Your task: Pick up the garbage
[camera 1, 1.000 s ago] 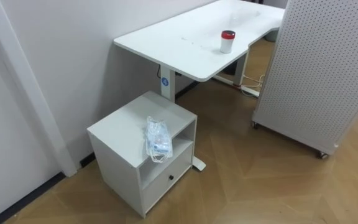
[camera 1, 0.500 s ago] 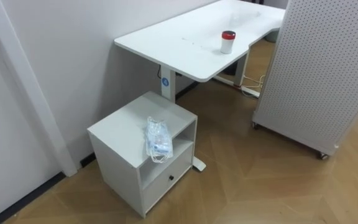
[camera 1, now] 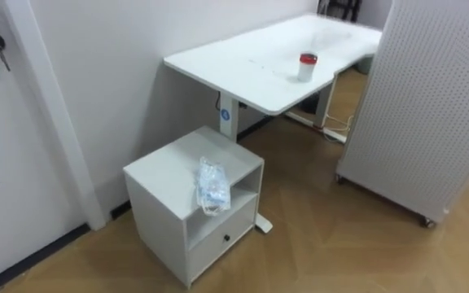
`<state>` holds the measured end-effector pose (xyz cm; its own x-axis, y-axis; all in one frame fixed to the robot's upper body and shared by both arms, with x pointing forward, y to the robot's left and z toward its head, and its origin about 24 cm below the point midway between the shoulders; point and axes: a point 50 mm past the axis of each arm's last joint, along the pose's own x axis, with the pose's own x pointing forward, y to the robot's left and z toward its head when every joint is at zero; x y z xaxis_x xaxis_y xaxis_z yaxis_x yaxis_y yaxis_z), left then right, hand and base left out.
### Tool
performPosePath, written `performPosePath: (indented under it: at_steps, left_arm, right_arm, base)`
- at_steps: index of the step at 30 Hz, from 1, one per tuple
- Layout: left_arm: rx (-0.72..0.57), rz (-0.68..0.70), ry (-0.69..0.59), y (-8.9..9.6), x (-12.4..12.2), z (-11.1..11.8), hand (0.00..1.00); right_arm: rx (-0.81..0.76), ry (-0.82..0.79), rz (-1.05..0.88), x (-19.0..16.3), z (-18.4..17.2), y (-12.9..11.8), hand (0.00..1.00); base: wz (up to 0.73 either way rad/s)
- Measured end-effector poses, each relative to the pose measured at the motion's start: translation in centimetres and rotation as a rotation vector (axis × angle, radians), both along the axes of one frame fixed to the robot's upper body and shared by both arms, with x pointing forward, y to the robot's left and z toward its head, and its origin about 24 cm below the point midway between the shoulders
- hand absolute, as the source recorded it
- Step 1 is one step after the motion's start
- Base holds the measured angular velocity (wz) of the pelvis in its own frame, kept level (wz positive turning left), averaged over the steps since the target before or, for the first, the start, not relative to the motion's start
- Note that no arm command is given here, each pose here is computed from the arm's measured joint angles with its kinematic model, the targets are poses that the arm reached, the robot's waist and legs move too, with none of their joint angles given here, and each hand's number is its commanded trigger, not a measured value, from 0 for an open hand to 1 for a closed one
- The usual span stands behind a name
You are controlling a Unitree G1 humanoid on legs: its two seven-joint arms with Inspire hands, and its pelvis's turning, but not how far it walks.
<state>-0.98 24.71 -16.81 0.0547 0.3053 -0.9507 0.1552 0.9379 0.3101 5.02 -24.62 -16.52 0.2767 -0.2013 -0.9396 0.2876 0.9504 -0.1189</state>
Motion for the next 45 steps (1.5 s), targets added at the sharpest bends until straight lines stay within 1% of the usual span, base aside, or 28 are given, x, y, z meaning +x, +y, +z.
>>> performPosePath:
  at_steps: [1,3,6,9,11,13,14,16,17,19,20,22,25,30,33,35,36,43,45]
  left_arm:
    - [-0.003,0.005,0.018,-0.1,-0.6,0.0,0.00]
    - [0.000,0.007,0.028,-0.1,-1.1,0.0,0.00]
    - [0.002,0.027,0.072,-0.2,-3.2,0.2,0.00]
    - [-0.004,0.031,0.043,-0.3,-2.7,0.1,0.00]
    - [-0.004,0.037,0.000,-0.2,-1.7,0.1,0.00]
    - [-0.006,0.036,-0.070,-0.2,0.3,0.0,0.00]
    - [-0.006,0.032,-0.083,-0.1,0.7,0.0,0.00]
    - [-0.005,0.043,-0.133,-0.1,2.1,0.1,0.00]
    - [-0.002,0.046,-0.145,-0.1,2.3,0.1,0.00]
    - [0.008,0.041,-0.182,0.0,3.9,0.2,0.00]
    - [0.008,0.042,-0.184,0.0,3.9,0.2,0.00]
    - [0.004,0.033,-0.216,-0.1,5.3,0.3,0.00]
    - [0.009,0.020,-0.238,0.0,6.0,0.4,0.00]
    - [0.044,-0.022,-0.264,0.0,6.5,0.6,0.00]
    - [0.050,-0.044,-0.261,0.2,6.0,0.6,0.00]
    - [0.055,-0.049,-0.264,0.4,6.1,0.7,0.00]
    - [0.055,-0.049,-0.250,0.4,5.5,0.6,0.00]
    - [0.071,-0.044,-0.207,0.4,3.7,0.5,0.00]
    - [0.075,-0.043,-0.217,0.5,4.1,0.5,0.00]
  right_arm:
    - [-0.007,0.006,-0.017,-0.5,0.0,-0.3,1.00]
    - [-0.022,0.017,-0.038,-1.1,0.1,-0.8,1.00]
    - [-0.031,0.043,-0.035,-1.6,0.2,-1.3,1.00]
    - [-0.041,0.049,-0.030,-1.8,0.3,-1.5,1.00]
    - [-0.043,0.049,-0.025,-1.7,0.2,-1.3,1.00]
    - [-0.051,0.053,-0.026,-1.8,0.2,-1.4,1.00]
    - [-0.052,0.052,-0.026,-1.8,0.3,-1.4,1.00]
    - [-0.060,0.032,-0.009,-1.0,0.4,-1.4,1.00]
    - [-0.063,0.031,-0.001,-0.9,0.4,-1.3,1.00]
    - [-0.072,0.019,0.035,-0.4,0.4,-1.3,1.00]
    - [-0.073,0.013,0.038,-0.2,0.5,-1.2,1.00]
    - [-0.090,-0.010,0.054,1.0,0.7,-1.5,1.00]
    - [-0.098,-0.046,0.096,2.7,0.8,-1.0,1.00]
    - [-0.083,-0.110,0.119,4.3,1.2,-0.5,1.00]
    - [-0.072,-0.142,0.089,4.5,1.3,-0.5,1.00]
    - [-0.067,-0.148,0.076,4.2,1.2,-0.6,1.00]
    - [-0.064,-0.148,0.064,4.1,1.2,-0.7,1.00]
    - [-0.071,-0.099,0.039,2.1,0.8,-1.2,1.00]
    - [-0.074,-0.099,0.040,2.1,0.8,-1.2,1.00]
  base:
    - [0.14]
    - [0.01]
    - [-0.48]
    - [-0.36]
    - [-0.31]
    - [-0.09]
    - [-0.14]
    - [-0.18]
    - [-0.11]
    - [0.05]
    - [0.23]
    - [0.24]
    - [0.14]
    - [0.05]
    - [0.07]
    - [0.31]
    - [0.28]
    - [0.01]
    - [-0.13]
